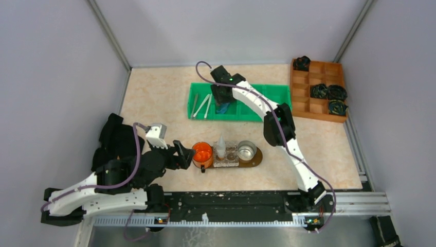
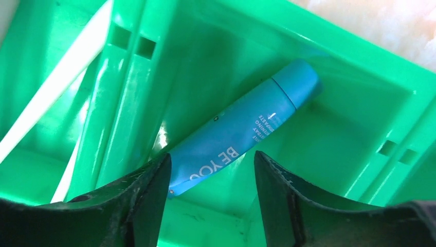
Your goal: Prepare toiletry sets of a toothbrush and toothpaste on the tray
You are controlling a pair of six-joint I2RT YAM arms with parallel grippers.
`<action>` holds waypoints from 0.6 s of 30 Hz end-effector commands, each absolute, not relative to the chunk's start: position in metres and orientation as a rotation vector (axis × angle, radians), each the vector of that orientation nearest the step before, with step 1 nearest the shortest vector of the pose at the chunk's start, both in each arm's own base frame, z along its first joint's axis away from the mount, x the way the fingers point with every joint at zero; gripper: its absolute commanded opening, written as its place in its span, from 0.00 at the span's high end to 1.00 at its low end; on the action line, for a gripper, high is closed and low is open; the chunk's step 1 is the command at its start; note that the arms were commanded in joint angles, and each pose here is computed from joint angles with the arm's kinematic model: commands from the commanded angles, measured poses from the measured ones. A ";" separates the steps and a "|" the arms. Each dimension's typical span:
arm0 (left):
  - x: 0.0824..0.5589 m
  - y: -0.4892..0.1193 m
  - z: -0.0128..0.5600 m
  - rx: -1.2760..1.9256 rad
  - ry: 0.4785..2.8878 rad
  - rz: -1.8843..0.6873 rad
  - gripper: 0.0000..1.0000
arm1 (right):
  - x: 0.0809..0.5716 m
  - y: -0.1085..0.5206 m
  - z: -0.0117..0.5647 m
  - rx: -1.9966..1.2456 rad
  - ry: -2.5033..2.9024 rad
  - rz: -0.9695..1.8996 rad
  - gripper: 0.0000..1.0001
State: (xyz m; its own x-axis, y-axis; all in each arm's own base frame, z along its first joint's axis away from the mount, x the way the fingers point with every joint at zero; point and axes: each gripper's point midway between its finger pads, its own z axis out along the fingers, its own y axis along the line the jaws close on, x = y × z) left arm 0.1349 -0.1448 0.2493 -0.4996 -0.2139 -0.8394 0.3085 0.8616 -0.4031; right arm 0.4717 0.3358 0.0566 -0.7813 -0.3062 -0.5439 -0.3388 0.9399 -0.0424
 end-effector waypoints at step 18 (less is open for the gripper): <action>0.134 -0.145 0.255 0.066 1.983 -0.658 0.14 | 0.450 0.324 0.010 -0.490 2.688 0.027 0.34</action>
State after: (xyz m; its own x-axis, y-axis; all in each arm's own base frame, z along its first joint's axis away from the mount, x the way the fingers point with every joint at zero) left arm 0.1347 -0.1449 0.2493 -0.5002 -0.2138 -0.8391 0.3092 0.8611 -0.4037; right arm 0.4644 0.3327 0.0577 -0.8027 -0.3088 -0.5102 -0.3398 0.9399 -0.0344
